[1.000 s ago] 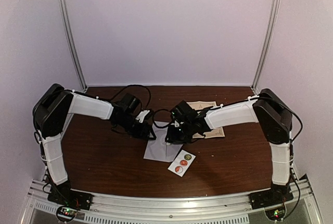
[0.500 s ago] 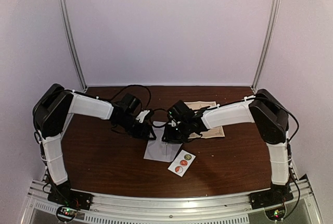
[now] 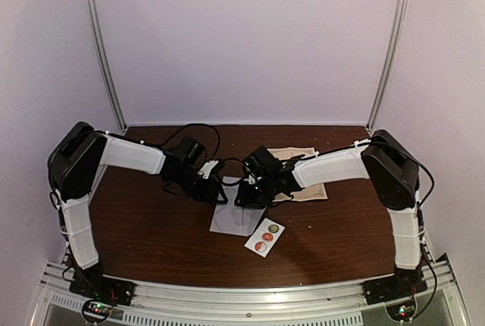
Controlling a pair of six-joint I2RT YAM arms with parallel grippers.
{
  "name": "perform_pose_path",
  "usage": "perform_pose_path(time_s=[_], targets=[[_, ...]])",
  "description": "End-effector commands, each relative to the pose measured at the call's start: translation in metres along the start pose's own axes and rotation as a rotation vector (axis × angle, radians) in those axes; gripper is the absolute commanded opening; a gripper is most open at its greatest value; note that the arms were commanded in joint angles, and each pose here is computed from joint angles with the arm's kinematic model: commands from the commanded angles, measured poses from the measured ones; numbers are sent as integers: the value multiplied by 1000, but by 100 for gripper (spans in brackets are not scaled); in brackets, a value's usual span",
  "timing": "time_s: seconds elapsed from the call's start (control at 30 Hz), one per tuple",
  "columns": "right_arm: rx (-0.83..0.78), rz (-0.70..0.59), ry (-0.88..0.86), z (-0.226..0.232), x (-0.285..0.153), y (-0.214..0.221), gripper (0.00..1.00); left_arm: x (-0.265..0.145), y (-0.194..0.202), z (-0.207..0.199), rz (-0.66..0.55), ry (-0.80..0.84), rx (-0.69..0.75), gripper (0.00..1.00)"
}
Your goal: Place the letter into the envelope and seal it
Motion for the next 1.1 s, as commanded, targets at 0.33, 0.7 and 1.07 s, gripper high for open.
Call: perform_pose_path(time_s=[0.33,0.7,1.07], targets=[[-63,-142,44,16,-60,-27,32,-38,-42,-29,-165,41,42,52],[-106,-353,82,5,-160,-56,39,-152,-94,-48,-593,-54,100,70],[-13,-437,95,-99,-229,-54,52,-277,-71,-6,-846,-296,20,91]])
Point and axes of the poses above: each gripper's point midway between its finger pads, its own x axis out along the fingers, its own z axis along the line the jaws close on, y = z × x, the point moved 7 cm from there along -x, back along the fingers, and after that the axes turned 3 degrees about x, right-handed, at the moved point
